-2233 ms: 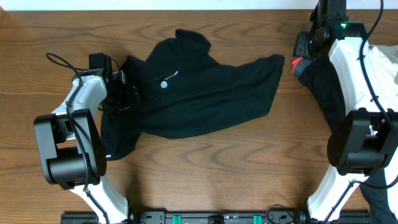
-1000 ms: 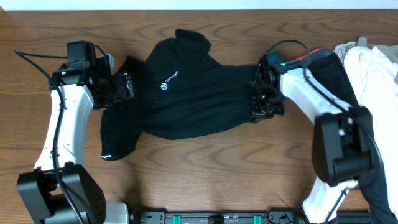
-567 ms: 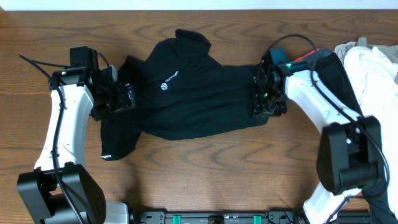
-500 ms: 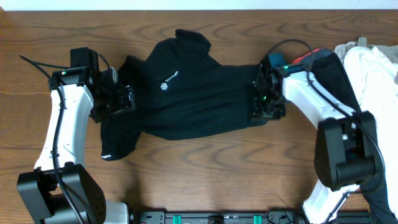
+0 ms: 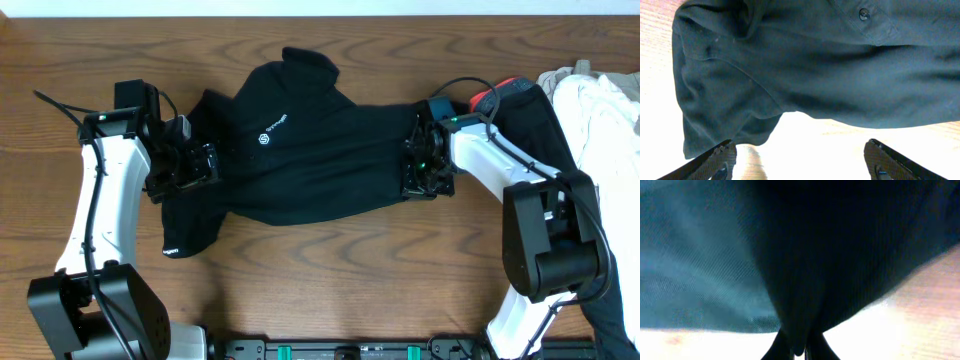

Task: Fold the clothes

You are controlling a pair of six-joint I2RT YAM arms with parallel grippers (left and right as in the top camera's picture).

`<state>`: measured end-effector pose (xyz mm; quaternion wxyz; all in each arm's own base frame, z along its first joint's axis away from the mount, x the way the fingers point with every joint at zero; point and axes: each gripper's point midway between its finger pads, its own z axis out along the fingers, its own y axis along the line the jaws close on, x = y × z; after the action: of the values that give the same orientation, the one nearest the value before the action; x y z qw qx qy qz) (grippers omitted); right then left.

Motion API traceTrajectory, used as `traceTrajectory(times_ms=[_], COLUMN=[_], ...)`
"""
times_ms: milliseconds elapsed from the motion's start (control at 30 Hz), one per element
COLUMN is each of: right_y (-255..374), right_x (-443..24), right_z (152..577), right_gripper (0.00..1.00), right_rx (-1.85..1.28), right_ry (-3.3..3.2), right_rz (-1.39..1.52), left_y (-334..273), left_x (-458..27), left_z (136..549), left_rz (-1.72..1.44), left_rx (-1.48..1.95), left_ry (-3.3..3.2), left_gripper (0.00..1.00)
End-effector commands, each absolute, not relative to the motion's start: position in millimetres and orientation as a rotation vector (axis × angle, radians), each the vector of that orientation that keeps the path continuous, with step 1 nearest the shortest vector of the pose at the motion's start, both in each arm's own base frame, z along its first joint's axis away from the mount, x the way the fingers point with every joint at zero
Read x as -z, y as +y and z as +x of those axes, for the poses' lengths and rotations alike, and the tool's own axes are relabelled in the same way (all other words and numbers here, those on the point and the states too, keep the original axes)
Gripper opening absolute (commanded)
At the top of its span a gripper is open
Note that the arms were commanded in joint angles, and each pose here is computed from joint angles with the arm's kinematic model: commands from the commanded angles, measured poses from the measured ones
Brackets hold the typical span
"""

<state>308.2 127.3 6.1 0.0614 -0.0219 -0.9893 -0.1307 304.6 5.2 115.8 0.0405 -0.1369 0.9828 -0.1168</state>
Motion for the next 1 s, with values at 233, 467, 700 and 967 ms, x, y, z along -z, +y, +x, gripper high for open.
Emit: traceTrajectory(times_ms=[233,467,700,967], right_y=[130.2,120.6,133.7,165.2], right_x=[-136.0,-153.0,-120.1,-82.8], right_z=[266.0,305.0,373.1,399.5], right_gripper=[0.01,0.02,0.03,0.01], right_rx=[0.544,0.548,0.621,0.871], right_ry=[-2.993,-3.215,-3.329,-3.247], right_rz=[0.159,0.097,0.022,0.074], left_y=[4.9,5.6,5.6,5.6], left_x=[-124.0,-124.5,-124.5,-124.5], left_z=[308.2,312.7,312.7,312.5], left_rz=[-0.387,-0.383,-0.382,-0.382], left_rx=[0.367,0.364,0.364,0.364], left_ry=[2.985,2.967,2.967,2.968], left_gripper=[0.84,0.84,0.84,0.84])
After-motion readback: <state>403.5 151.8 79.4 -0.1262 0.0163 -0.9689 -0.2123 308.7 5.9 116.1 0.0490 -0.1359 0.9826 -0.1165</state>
